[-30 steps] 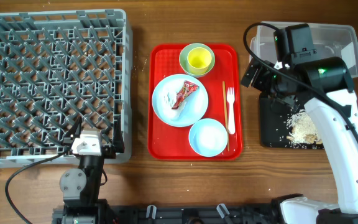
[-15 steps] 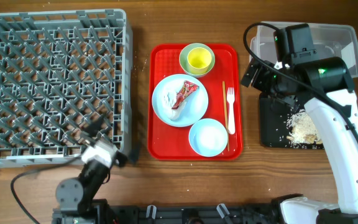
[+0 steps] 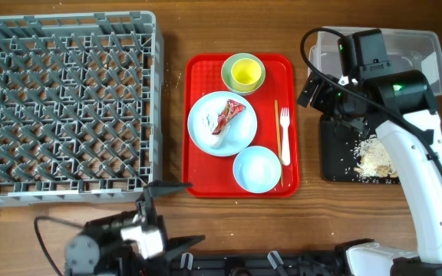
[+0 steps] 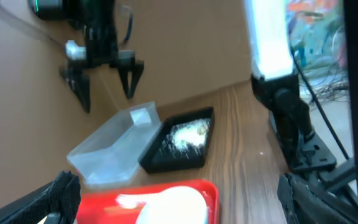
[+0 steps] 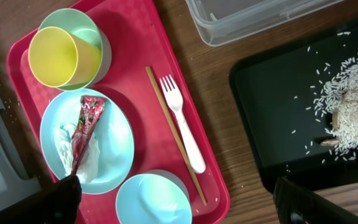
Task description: Sort waste into correct bins and load items into the dishwasher rack
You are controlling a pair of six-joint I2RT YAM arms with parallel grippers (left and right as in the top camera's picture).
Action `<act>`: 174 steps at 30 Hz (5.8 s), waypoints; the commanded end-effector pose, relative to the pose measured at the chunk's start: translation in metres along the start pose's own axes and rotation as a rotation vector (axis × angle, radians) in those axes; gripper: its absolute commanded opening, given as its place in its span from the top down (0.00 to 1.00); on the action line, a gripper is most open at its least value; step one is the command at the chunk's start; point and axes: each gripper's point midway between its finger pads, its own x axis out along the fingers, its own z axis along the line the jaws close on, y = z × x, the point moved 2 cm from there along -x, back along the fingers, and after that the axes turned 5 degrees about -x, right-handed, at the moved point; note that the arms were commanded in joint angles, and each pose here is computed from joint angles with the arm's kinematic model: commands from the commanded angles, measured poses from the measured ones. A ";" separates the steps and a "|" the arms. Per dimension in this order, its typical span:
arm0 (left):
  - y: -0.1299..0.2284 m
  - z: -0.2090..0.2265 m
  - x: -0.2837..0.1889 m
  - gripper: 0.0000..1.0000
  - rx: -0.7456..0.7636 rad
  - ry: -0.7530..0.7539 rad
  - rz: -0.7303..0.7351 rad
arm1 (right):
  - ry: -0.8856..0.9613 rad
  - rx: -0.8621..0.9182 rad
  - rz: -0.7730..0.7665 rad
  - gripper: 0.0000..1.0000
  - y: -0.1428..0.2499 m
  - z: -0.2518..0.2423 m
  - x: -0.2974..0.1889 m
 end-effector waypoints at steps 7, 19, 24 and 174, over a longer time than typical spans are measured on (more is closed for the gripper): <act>-0.047 0.039 -0.004 0.00 -0.156 -0.239 -0.120 | 0.011 -0.001 -0.029 0.00 -0.004 -0.002 -0.005; -0.005 0.167 -0.081 0.00 -0.417 -0.955 -0.054 | 0.010 -0.001 -0.029 0.00 -0.004 -0.002 -0.005; 0.008 0.169 -0.085 0.00 -0.475 -0.978 -0.028 | -0.077 0.137 -0.063 0.00 -0.015 0.013 -0.006; 0.162 0.067 -0.122 0.00 -1.318 -1.239 0.471 | -0.252 0.063 -0.059 0.96 -0.076 0.086 0.051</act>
